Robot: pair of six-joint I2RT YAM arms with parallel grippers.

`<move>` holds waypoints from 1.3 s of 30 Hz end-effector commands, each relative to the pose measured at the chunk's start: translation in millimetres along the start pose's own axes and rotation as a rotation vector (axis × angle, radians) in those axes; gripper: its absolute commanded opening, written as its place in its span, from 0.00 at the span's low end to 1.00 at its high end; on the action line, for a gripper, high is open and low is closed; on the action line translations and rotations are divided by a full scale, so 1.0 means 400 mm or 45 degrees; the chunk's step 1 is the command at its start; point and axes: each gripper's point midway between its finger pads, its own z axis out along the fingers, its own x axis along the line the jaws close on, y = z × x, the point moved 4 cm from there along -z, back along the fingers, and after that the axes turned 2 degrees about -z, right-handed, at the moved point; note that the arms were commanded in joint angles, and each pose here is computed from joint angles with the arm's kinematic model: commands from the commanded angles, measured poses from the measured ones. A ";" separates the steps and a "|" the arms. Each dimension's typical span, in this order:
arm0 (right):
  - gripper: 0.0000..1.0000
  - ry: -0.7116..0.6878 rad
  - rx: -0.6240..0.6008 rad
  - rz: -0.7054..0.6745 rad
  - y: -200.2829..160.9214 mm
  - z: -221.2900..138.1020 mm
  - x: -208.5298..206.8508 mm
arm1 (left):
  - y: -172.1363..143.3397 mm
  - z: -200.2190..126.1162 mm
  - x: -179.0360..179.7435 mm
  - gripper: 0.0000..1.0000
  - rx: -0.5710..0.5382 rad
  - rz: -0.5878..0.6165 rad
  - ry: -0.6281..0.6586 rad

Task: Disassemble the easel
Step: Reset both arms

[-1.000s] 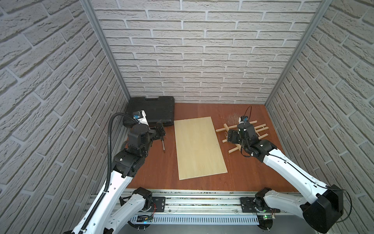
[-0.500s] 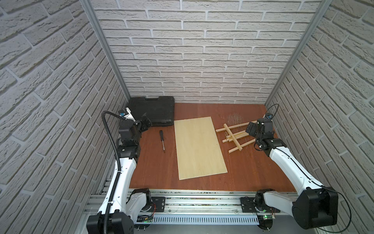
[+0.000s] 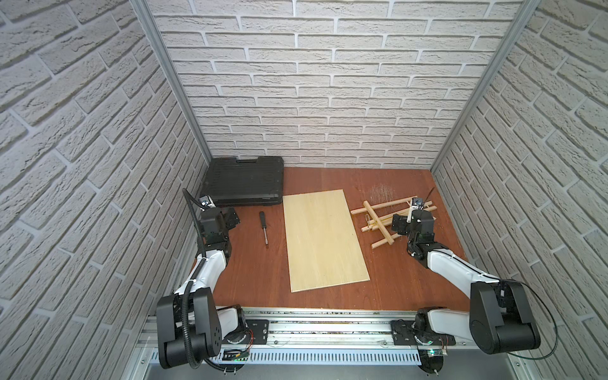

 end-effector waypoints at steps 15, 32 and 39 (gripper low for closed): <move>0.99 0.180 -0.153 -0.049 0.006 -0.048 0.025 | -0.111 0.055 -0.090 0.98 0.031 0.202 -0.138; 0.94 0.144 -0.223 -0.082 -0.045 -0.049 0.024 | -0.165 0.074 -0.124 0.98 -0.061 0.259 -0.217; 1.00 0.159 -0.298 -0.150 -0.051 -0.077 0.051 | -0.185 0.065 -0.140 0.98 -0.100 0.305 -0.253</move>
